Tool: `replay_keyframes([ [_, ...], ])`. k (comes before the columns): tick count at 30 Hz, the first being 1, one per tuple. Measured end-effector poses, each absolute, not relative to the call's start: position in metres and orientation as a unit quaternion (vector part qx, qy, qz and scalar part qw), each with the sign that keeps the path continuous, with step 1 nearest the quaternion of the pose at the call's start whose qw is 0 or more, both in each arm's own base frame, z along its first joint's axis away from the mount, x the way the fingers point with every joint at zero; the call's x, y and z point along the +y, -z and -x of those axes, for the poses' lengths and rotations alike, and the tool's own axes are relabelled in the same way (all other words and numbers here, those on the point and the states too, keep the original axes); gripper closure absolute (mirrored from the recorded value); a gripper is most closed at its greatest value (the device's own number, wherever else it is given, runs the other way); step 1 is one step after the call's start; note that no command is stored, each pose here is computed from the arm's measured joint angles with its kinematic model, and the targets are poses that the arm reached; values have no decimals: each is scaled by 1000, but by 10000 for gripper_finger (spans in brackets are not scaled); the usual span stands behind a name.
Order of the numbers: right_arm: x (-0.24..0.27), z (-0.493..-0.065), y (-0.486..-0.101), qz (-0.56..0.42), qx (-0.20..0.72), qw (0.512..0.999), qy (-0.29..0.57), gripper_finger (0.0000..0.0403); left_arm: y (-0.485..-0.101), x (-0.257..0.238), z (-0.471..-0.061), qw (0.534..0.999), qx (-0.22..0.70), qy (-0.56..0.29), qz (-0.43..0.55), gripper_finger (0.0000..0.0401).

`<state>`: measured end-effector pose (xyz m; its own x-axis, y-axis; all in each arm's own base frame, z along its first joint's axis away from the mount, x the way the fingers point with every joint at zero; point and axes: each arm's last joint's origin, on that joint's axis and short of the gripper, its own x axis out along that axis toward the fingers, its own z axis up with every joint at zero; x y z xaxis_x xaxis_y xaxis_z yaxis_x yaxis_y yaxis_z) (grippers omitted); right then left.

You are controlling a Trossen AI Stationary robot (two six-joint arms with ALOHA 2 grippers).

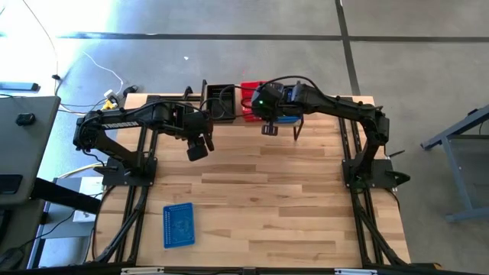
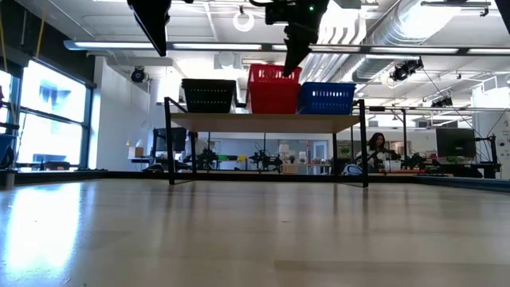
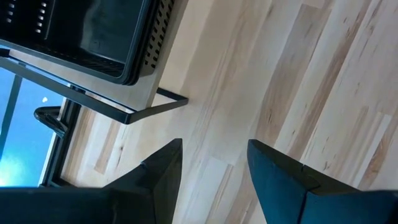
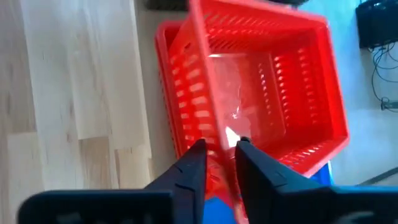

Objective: Stack baskets on shelf by color
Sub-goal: Stack the red bin on top of the red bin on the shelf, then stack the blue bin on top of the blue bin on the shelf

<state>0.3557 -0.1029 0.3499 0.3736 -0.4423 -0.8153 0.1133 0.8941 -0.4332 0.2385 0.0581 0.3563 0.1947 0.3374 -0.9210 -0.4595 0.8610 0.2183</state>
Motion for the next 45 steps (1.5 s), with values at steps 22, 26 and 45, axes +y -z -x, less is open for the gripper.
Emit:
replay_keyframes([
  [22, -96, -356, -385, 71, 443, 876, 179, 302, -350, 37, -238, 767, 605, -205, 57, 231],
  [26, -95, -353, -395, 34, 430, 881, 196, 302, -340, 21, -239, 762, 620, -177, 55, 231],
  [45, -38, -361, -399, -62, 409, 892, 180, 302, -307, -58, -207, 734, 659, -121, 112, 231],
])
